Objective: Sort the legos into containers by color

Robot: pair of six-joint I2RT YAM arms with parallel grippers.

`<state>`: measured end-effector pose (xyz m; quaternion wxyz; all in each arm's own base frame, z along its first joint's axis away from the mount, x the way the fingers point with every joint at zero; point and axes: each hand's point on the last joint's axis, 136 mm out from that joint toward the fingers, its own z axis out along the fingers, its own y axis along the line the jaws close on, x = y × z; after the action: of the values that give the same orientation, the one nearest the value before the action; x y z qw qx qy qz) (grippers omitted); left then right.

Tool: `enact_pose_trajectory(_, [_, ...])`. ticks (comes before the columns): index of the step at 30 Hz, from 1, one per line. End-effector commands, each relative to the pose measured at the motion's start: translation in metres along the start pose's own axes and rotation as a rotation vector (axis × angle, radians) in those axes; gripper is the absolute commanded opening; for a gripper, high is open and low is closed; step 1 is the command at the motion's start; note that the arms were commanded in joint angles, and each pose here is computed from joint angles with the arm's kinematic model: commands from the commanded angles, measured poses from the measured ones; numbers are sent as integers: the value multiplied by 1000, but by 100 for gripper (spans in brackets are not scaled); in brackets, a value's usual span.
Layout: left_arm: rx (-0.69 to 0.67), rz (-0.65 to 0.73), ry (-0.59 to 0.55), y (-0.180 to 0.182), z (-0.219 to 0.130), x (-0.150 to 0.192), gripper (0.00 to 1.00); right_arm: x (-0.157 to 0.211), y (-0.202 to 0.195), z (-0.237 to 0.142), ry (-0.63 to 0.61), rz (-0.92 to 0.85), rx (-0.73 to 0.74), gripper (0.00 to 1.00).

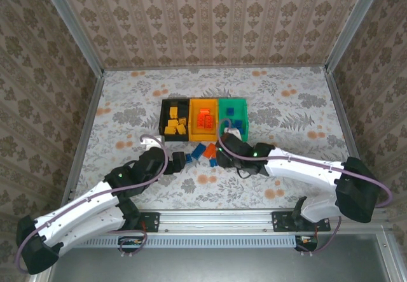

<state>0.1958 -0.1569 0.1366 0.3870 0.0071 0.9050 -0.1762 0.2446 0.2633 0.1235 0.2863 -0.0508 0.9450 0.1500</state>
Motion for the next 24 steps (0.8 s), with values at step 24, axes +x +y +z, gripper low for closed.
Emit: enact_pose_trajectory(24, [-33, -54, 38, 19, -4, 18, 100, -173, 134, 137, -51, -17, -163, 61])
